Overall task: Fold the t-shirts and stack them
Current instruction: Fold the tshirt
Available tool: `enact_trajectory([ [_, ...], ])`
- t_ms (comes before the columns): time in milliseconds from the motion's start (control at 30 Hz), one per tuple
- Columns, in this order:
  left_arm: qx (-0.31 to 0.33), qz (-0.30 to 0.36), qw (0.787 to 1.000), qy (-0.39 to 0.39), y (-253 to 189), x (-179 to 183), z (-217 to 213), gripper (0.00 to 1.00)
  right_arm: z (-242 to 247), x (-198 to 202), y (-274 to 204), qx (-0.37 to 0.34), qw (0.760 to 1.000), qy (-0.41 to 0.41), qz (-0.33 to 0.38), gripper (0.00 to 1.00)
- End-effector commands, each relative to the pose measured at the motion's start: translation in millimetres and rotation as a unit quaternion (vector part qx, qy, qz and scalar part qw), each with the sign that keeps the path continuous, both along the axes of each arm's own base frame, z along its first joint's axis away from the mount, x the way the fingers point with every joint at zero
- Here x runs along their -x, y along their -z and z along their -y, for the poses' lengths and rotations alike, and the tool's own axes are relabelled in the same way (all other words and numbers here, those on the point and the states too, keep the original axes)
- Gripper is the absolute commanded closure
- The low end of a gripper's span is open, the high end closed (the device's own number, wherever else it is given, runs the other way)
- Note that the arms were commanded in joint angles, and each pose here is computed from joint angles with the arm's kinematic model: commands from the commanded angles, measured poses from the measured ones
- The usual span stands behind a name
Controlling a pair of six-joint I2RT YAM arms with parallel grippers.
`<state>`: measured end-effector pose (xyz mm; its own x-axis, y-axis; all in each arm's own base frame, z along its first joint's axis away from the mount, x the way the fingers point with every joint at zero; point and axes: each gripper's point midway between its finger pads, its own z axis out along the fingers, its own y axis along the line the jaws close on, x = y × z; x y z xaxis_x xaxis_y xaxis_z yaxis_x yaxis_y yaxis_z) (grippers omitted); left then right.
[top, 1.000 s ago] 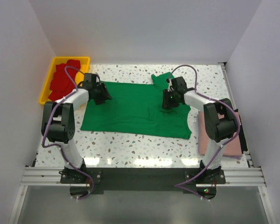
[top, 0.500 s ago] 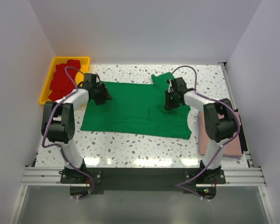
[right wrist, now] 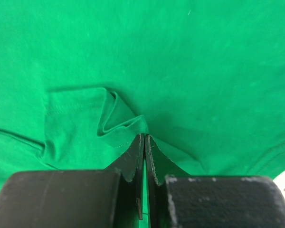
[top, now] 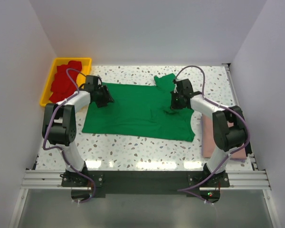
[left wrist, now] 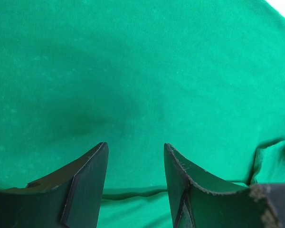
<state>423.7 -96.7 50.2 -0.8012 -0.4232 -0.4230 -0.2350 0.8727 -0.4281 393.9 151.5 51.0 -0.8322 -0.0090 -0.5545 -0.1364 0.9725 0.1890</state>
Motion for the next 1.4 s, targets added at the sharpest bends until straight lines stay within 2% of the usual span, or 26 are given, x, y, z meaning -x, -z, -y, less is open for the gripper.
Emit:
enact_trajectory([
  [0,0.0,0.028,1.0,0.012,-9.7,-8.5,1.3,0.45,3.3,-20.5,-32.3,-0.002,0.997,0.032,0.068,1.0],
  [433,-0.003,0.027,1.0,0.012,-9.6,-8.5,0.4,0.45,30.8,-47.9,-38.3,0.048,0.986,0.111,0.114,0.99],
  [633,-0.004,0.029,1.0,0.011,-10.8,-8.8,0.2,0.44,36.9,-49.7,-29.3,0.065,0.984,0.13,0.104,0.94],
  [733,-0.003,0.032,0.999,0.011,-12.5,-9.6,0.3,0.44,39.2,-49.7,-23.2,0.068,0.983,0.138,0.098,0.85],
  [767,-0.003,0.035,0.999,0.009,-14.7,-11.3,-0.5,0.43,39.0,-49.8,-20.9,0.069,0.983,0.139,0.095,0.76],
  [833,-0.003,0.039,0.999,0.006,-18.3,-13.4,-2.0,0.43,39.1,-50.7,-22.7,0.07,0.983,0.141,0.093,0.67],
  [867,-0.002,0.045,0.999,0.002,-23.2,-17.1,-3.2,0.42,38.8,-51.1,-23.5,0.069,0.983,0.142,0.092,0.57],
  [967,-0.002,0.06,0.998,-0.014,-38.0,-30.9,-11.6,0.42,39.2,-54.7,-37.5,0.067,0.982,0.146,0.099,0.4],
  [1067,-0.022,0.083,0.996,-0.039,-57.2,-52.1,-24.6,0.42,38.8,-63.1,-57.4,0.057,0.981,0.146,0.111,0.33],
  [1267,-0.106,0.11,0.984,-0.088,-76.1,-103.1,-56.9,0.41,30.0,-102.2,-80.1,-0.002,0.982,0.149,0.119,0.33],
  [1333,-0.14,0.096,0.98,-0.103,-62.9,-113.6,-69.2,0.41,35.0,-113.5,-74.3,-0.016,0.981,0.159,0.113,0.33],
  [1367,-0.149,0.112,0.977,-0.105,-74.1,-127.1,-72.2,0.41,32.7,-120.0,-80.0,-0.03,0.98,0.155,0.118,0.33],
])
